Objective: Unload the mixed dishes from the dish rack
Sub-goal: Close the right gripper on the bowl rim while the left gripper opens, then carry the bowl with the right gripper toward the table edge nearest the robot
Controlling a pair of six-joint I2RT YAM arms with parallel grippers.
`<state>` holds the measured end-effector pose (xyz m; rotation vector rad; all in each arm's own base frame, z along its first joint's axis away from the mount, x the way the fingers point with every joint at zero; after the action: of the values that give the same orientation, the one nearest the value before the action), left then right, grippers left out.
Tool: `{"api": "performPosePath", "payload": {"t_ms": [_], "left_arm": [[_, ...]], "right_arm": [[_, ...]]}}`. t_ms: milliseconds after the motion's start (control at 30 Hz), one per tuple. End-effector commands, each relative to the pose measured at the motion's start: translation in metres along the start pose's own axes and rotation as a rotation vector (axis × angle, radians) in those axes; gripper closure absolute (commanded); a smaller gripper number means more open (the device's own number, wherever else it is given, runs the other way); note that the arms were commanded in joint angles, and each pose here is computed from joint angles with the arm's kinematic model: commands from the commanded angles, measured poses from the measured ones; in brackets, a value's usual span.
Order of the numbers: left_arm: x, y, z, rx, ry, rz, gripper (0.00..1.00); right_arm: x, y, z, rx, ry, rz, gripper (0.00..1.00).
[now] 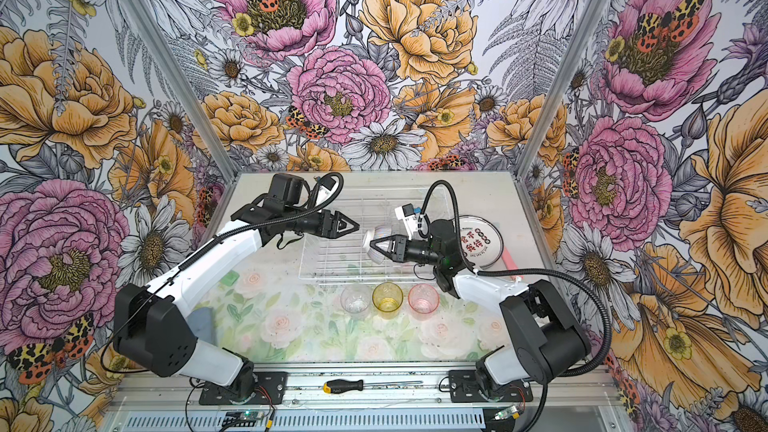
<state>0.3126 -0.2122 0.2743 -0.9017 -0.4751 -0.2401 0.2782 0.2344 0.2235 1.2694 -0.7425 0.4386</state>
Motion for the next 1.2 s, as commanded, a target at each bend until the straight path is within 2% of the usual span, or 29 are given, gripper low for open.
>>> {"api": "performPosePath", "payload": {"t_ms": [0,233,533,767,933,1167], "left_arm": [[0.006,0.003,0.018,0.091,-0.089,-0.01,0.25],[0.007,0.016,0.035,0.214,-0.142,-0.005,0.25],[0.01,0.034,0.056,0.298,-0.198,0.039,0.23],[0.011,0.041,0.064,0.341,-0.218,0.052,0.23],[0.013,0.045,0.068,0.35,-0.226,0.063,0.22],[0.019,0.056,0.074,0.356,-0.239,0.085,0.22]], "right_arm": [[0.025,0.025,0.007,-0.017,-0.011,0.155,1.0],[0.024,0.037,0.01,-0.169,0.113,0.255,1.0],[0.018,0.07,0.007,-0.238,0.204,0.37,1.0],[0.009,0.112,-0.007,-0.327,0.322,0.563,1.0],[-0.017,0.135,-0.03,-0.375,0.502,0.724,1.0],[-0.063,0.165,-0.066,-0.312,0.691,0.983,1.0]]}}
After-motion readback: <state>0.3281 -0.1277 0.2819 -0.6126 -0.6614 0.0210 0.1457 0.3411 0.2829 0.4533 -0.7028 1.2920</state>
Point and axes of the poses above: each gripper's point midway between its finger pads, its own z axis back along the fingers, its own y axis along the line the jaws close on, x = y × z, the point moved 5 cm from there along z, back along the fingers, and after that the axes turned 11 degrees about z, right-handed, at the moved point
